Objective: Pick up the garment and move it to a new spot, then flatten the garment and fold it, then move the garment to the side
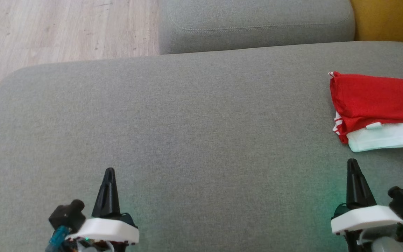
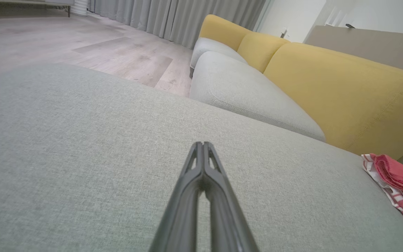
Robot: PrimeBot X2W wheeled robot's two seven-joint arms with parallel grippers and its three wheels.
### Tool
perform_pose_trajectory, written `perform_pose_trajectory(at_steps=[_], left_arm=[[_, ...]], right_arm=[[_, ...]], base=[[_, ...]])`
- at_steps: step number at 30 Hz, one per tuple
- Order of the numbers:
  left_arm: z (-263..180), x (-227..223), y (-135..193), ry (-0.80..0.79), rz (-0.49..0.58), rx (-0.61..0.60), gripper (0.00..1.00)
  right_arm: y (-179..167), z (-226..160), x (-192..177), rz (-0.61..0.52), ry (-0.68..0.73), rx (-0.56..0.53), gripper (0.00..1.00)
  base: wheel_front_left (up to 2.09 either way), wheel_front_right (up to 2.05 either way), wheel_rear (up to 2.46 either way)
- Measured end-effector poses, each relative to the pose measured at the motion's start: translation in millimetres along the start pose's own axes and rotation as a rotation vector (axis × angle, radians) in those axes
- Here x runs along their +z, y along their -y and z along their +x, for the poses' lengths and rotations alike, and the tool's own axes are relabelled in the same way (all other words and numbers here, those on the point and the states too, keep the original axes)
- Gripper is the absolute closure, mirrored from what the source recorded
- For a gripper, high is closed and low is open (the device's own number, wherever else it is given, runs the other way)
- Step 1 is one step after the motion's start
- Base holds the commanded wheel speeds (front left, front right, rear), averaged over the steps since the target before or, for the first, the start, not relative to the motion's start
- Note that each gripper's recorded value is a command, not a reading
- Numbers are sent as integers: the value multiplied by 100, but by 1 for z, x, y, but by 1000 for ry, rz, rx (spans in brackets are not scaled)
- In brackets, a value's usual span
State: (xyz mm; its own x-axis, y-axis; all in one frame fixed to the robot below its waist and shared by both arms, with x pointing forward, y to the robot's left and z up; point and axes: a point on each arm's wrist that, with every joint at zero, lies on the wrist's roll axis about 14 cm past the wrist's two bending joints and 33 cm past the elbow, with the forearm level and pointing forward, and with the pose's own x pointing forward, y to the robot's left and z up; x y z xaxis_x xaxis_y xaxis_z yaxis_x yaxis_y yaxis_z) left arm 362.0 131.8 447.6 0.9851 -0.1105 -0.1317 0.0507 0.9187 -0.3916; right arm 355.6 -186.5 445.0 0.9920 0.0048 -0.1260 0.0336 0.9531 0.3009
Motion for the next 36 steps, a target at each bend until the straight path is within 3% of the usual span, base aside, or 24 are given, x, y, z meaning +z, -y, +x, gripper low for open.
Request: perform_pose_trajectory(at_steps=[36], left_arm=[[1,9,-22,-8,-375,80,100]], right_arm=[[11,4,8,401,3,-66,100]], base=[[0,0,0]])
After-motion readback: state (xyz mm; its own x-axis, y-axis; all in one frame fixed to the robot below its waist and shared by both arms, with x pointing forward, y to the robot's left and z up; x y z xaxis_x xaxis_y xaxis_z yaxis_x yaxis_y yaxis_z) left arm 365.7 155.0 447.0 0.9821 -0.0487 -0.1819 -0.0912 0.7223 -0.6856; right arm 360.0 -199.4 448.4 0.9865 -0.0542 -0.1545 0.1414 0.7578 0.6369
